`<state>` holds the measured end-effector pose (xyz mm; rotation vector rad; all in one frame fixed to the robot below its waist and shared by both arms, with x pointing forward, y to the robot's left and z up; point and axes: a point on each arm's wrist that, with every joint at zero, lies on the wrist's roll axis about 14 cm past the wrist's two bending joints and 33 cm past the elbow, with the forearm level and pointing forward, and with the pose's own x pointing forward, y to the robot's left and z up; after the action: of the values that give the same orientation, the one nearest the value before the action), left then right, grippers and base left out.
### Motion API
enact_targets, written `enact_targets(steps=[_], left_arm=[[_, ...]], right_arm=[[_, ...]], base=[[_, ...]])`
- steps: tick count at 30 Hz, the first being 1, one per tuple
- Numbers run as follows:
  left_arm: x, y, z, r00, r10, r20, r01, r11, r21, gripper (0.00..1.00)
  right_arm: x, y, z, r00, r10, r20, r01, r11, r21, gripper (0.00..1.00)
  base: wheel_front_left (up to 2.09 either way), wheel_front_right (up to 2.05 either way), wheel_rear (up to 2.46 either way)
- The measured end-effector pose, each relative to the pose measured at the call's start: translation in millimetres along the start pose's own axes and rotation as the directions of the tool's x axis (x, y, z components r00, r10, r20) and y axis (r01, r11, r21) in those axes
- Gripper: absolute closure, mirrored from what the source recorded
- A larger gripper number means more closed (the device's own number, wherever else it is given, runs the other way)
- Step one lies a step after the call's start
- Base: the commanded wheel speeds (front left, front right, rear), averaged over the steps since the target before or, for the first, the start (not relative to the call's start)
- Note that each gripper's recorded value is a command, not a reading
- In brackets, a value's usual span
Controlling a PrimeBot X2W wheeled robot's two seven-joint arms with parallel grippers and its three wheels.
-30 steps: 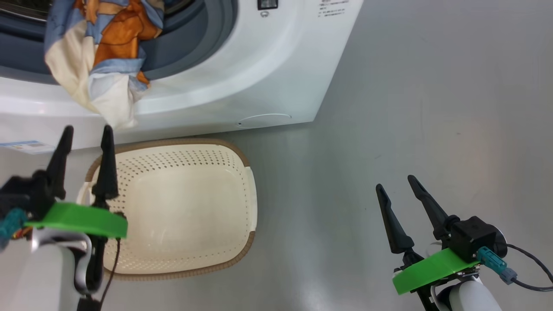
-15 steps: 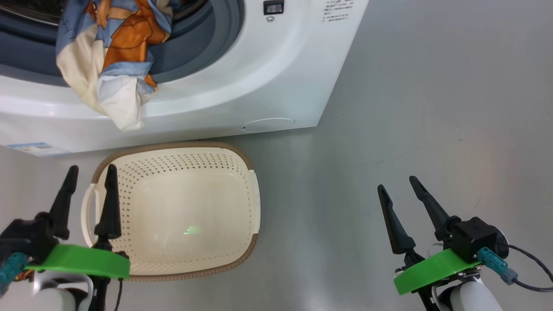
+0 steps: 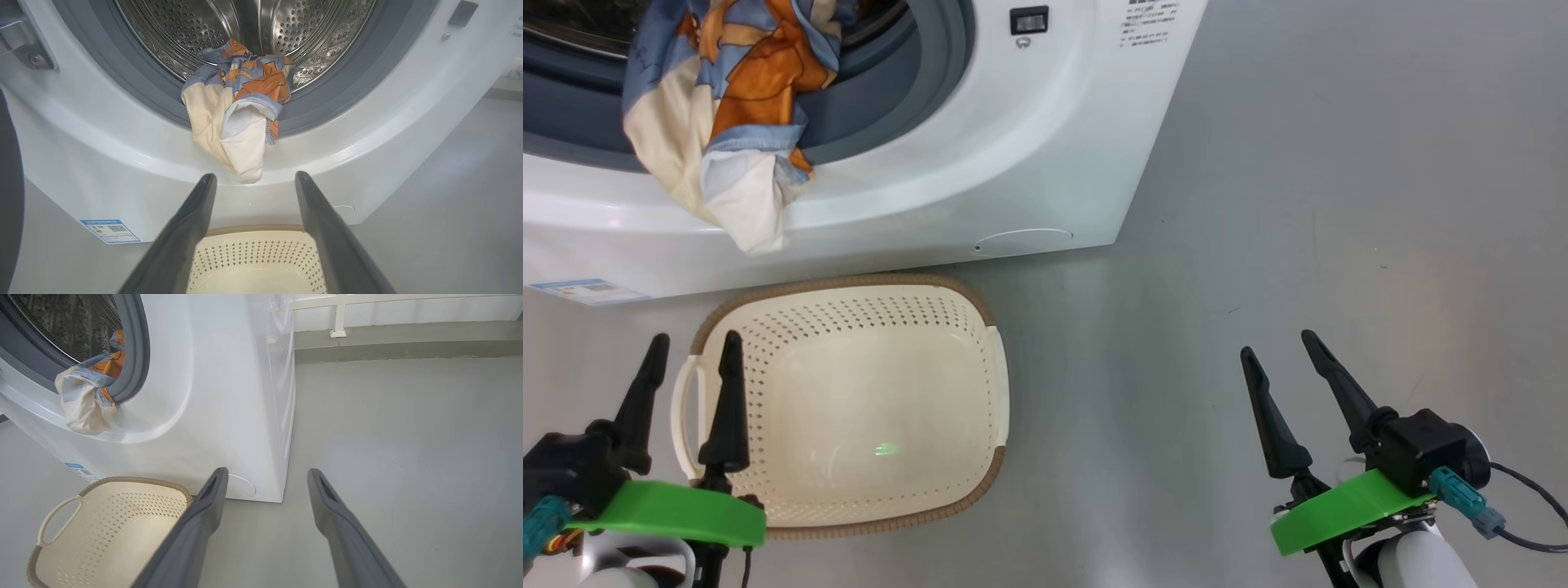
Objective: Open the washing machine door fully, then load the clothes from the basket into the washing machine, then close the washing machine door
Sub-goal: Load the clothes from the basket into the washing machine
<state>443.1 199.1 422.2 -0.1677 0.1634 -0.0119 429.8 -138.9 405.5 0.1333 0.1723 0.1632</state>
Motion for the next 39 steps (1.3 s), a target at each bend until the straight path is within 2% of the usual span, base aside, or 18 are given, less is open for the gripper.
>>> enact_targets(steps=[30,39], left_arm=[[-4.4,9.1,-5.1,0.999,0.044,-0.019,-0.044,0.999,-0.008,0.00],[10.7,5.4,-16.1,0.998,0.037,-0.045,-0.038,0.999,-0.037,0.00]], right_arm=[[-1.0,-7.0,5.0,1.000,-0.021,0.014,0.021,1.000,-0.004,0.00],[-2.7,-12.6,0.1,0.999,-0.036,0.000,0.036,0.999,-0.006,0.00]], base=[[0.00,0.00,0.00],[0.00,0.00,0.00]])
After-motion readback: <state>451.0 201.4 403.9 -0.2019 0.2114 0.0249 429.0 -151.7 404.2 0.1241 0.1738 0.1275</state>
